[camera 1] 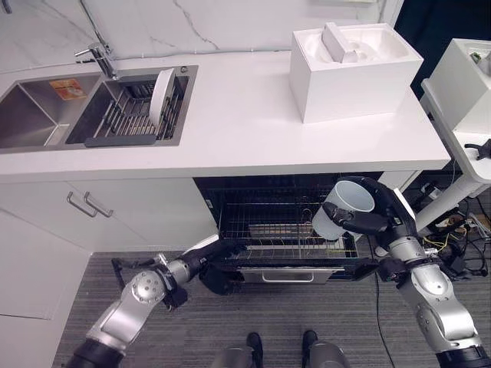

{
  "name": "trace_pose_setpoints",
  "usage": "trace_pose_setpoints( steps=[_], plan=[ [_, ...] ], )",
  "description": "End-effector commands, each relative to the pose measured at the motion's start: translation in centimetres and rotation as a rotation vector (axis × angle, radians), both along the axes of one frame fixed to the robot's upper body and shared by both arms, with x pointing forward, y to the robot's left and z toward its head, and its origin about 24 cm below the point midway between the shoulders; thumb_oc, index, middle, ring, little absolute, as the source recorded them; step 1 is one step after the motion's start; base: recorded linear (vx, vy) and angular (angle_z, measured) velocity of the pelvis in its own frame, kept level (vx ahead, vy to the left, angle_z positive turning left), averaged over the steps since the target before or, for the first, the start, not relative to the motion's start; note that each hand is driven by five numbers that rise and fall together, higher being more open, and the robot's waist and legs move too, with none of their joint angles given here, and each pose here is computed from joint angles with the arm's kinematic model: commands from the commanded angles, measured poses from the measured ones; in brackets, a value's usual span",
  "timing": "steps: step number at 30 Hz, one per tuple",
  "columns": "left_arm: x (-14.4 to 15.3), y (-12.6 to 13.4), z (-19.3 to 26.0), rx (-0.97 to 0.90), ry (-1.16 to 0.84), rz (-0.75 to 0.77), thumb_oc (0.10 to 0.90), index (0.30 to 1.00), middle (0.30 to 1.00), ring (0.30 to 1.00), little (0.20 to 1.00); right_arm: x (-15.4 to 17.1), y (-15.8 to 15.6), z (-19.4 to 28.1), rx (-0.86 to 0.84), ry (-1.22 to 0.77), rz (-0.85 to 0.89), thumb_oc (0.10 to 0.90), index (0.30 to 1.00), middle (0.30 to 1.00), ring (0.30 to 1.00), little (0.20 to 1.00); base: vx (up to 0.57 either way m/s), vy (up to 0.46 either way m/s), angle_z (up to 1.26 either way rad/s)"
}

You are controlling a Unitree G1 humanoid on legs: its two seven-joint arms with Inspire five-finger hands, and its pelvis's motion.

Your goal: Place the dishes in the dishwasher.

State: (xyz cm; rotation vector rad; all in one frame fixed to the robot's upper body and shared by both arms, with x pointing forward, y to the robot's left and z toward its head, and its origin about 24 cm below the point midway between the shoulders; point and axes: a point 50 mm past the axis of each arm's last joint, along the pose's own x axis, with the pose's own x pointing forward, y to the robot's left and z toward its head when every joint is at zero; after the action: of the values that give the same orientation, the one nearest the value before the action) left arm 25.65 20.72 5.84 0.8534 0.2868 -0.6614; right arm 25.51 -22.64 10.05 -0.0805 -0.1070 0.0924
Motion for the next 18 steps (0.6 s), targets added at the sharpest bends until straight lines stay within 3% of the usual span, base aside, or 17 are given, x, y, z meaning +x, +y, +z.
trace_pose_setpoints(
  steps=[1,10,18],
  plan=[
    [1.9,-1.2,3.3,0.044,-0.182,-0.050,0.800,0.900,0.900,0.900,0.900,1.7,1.1,6.1,-0.006,-0.278,0.101,0.400,0.300,0.300,0.300,0.300,0.03,0.036,-0.03],
    [4.0,-1.5,1.4,0.298,-0.140,-0.079,0.800,0.900,0.900,0.900,0.900,2.4,2.0,6.2,-0.024,-0.252,0.174,0.400,0.300,0.300,0.300,0.300,0.04,0.018,-0.11],
    [1.9,-2.2,-3.2,0.374,0.142,-0.188,0.800,0.900,0.900,0.900,0.900,2.5,2.3,6.0,-0.023,-0.238,0.194,0.400,0.300,0.300,0.300,0.300,0.02,-0.006,-0.06]
  ],
)
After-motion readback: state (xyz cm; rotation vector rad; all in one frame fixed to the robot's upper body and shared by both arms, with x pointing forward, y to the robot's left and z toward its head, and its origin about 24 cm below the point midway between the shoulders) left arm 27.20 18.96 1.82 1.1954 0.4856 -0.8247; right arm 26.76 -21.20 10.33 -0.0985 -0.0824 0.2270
